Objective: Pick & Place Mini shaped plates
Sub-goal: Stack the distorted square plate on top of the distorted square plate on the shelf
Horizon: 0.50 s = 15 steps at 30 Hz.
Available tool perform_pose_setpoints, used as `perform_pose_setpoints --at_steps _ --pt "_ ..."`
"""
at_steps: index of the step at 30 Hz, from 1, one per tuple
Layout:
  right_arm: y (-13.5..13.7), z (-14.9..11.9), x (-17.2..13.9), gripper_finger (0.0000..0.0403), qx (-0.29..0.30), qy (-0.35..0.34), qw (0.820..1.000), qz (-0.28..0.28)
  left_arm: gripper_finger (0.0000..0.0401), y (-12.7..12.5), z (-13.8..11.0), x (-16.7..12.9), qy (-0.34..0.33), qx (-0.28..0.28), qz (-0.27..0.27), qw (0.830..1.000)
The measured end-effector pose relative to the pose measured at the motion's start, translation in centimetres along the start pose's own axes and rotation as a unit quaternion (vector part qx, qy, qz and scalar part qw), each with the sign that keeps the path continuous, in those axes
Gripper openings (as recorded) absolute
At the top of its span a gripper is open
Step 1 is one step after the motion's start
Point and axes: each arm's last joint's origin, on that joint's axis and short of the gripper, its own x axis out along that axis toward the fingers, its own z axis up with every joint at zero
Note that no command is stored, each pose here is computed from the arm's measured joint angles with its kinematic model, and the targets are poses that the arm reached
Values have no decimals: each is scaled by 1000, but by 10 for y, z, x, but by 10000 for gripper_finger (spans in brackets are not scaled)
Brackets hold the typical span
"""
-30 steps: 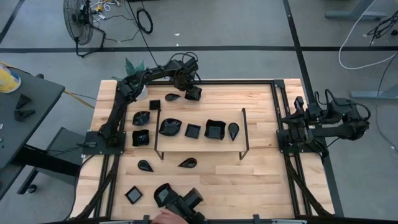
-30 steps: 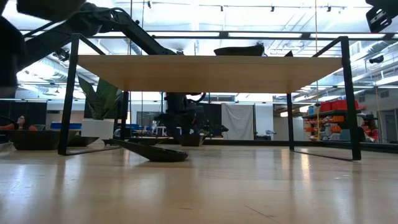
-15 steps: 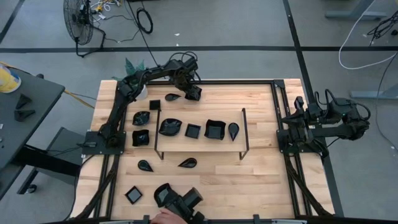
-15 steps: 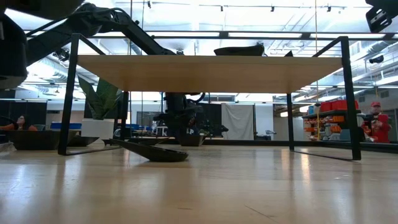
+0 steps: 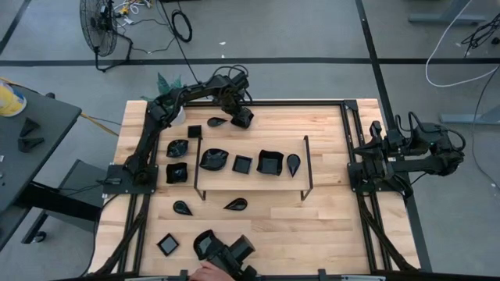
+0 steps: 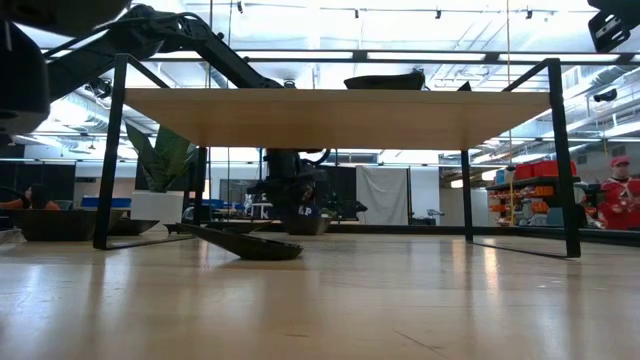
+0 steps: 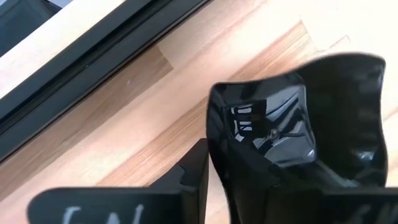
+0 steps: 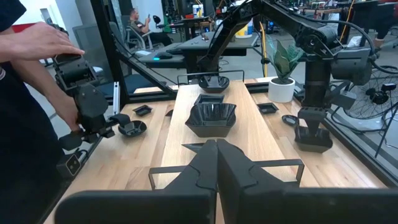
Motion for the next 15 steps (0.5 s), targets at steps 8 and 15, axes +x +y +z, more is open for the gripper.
perform_pose_setpoints --at_steps 8,15 --pt "0 0 0 5 0 0 1000 0 37 0 0 0 0 0 0 1000" --pt "0 0 0 5 0 0 1000 0 17 0 0 -1 -1 4 -2 1000"
